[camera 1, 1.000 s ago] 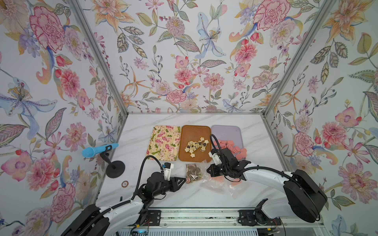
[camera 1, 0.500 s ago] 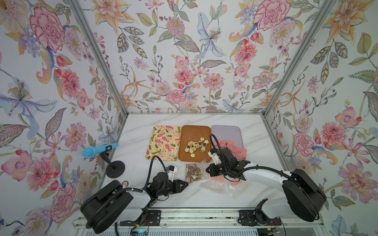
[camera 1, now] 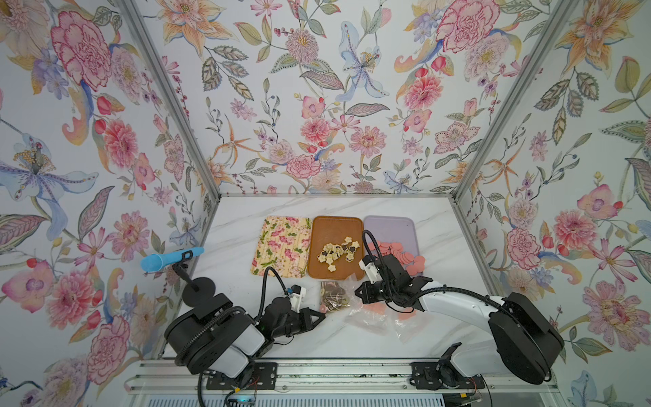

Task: Pour cookies out of the ziploc bag
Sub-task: 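Pour the cookies out of the ziploc bag onto the tray.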

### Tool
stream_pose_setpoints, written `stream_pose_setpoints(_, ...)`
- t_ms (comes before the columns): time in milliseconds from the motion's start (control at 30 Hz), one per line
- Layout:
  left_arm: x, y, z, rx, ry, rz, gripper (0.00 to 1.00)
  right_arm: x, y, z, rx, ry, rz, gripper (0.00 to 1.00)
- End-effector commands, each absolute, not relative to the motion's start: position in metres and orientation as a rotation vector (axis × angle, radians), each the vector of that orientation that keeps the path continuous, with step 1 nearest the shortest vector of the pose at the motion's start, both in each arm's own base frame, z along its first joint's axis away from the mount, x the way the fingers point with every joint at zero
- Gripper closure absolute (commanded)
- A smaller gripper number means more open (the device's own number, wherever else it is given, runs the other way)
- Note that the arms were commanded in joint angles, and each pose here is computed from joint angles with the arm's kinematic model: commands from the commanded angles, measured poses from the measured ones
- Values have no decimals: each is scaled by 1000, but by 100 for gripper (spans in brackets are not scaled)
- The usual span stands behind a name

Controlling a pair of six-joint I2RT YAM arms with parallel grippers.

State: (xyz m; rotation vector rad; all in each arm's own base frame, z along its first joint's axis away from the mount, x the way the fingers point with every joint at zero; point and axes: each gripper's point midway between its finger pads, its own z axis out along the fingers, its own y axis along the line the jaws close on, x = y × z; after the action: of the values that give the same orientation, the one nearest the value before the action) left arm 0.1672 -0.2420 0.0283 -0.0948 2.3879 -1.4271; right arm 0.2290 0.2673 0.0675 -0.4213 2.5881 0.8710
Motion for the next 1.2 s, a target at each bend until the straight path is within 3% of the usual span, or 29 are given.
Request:
stream_pose_setpoints(0,159,-240,32,-75,2354,-1465,95,237,272,82,-439,2540,888,100)
stream_pose_setpoints(67,161,-242,38,-64,2328,-1486,100,238,273,84,-442,2533,889,100)
stream_pose_setpoints(300,169,-250,64,16,2212,-1525,100,255,296,128,-534,2391,964,100)
stream_pose_setpoints(467,188,-243,65,93,2248,-1359,100,275,317,166,-614,2319,973,100)
stream_pose_setpoints(667,233,-203,93,56,2206,-1151,100,305,354,190,-687,2254,1028,100)
stream_pose_setpoints(900,283,-153,112,-9,2171,-926,100,367,424,207,-781,2153,1153,100)
stream_pose_setpoints(1167,334,-107,125,-90,2137,-730,100,433,491,192,-802,2086,1377,100)
